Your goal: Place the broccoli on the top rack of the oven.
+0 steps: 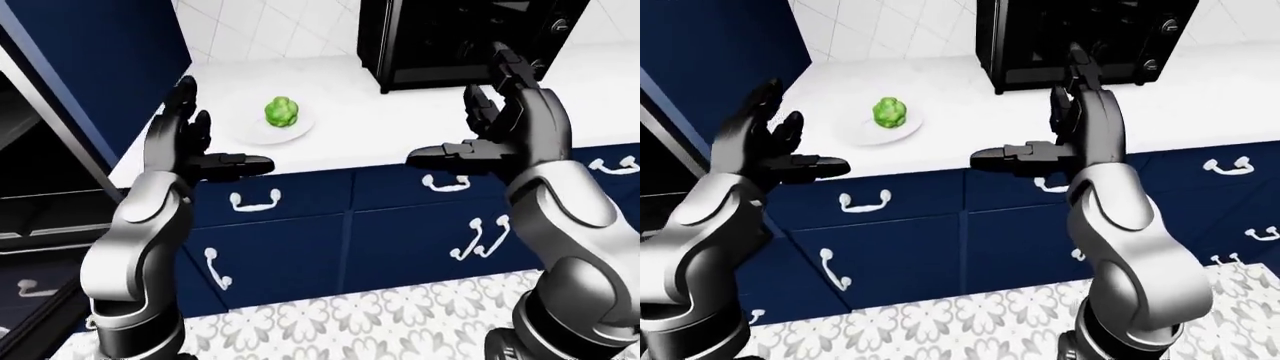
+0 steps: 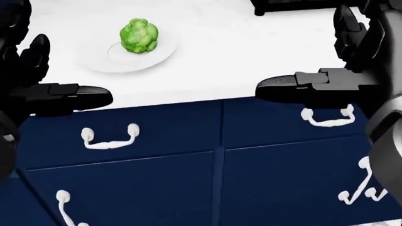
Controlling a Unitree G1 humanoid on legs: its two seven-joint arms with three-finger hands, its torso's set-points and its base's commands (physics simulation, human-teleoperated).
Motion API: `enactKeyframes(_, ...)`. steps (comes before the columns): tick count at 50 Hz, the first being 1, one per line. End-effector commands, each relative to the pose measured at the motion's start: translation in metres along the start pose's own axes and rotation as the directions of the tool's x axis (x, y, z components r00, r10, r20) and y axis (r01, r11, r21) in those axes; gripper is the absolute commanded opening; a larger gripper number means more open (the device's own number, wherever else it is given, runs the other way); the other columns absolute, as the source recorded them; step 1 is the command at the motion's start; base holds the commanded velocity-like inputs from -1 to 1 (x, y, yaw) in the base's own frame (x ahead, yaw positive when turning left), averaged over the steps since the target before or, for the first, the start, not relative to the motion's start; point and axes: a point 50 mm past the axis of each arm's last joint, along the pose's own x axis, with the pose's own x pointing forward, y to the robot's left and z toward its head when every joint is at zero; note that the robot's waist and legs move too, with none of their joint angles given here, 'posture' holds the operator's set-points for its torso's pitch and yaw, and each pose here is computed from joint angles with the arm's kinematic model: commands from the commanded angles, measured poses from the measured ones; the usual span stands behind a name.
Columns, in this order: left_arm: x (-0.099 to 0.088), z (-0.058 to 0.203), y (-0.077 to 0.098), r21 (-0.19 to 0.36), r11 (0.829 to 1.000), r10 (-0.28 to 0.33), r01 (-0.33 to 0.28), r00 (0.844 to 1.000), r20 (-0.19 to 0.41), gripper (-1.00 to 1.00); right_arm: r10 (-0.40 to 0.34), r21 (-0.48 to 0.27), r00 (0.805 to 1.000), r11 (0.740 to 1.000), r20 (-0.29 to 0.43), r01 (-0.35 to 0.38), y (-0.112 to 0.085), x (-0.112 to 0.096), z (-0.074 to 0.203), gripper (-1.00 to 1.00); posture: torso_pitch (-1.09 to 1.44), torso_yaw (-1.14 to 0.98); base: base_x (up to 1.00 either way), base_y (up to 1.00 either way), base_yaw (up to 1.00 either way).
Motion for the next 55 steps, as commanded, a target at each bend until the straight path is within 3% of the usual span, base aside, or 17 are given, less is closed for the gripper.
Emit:
enactKeyframes(1, -0.0031, 0.0224, 0.0044, 0.005, 1.0, 0.022, -0.023, 0.994, 0.112, 1.0, 0.019, 0.001, 0.995, 1.0, 0.098, -0.02, 0.0036, -0.0024, 0.0172, 1.0, 0.0, 0.0, 0.14, 0.31, 0.0)
enactKeyframes(55, -0.002, 0.0221, 0.0036, 0.005, 1.0, 0.018, -0.019, 0.993, 0.113, 1.0, 0.024, 0.006, 0.995, 1.0, 0.1, -0.024, 0.0032, -0.0015, 0.0166, 1.0, 0.0, 0.0, 0.16, 0.07, 0.0)
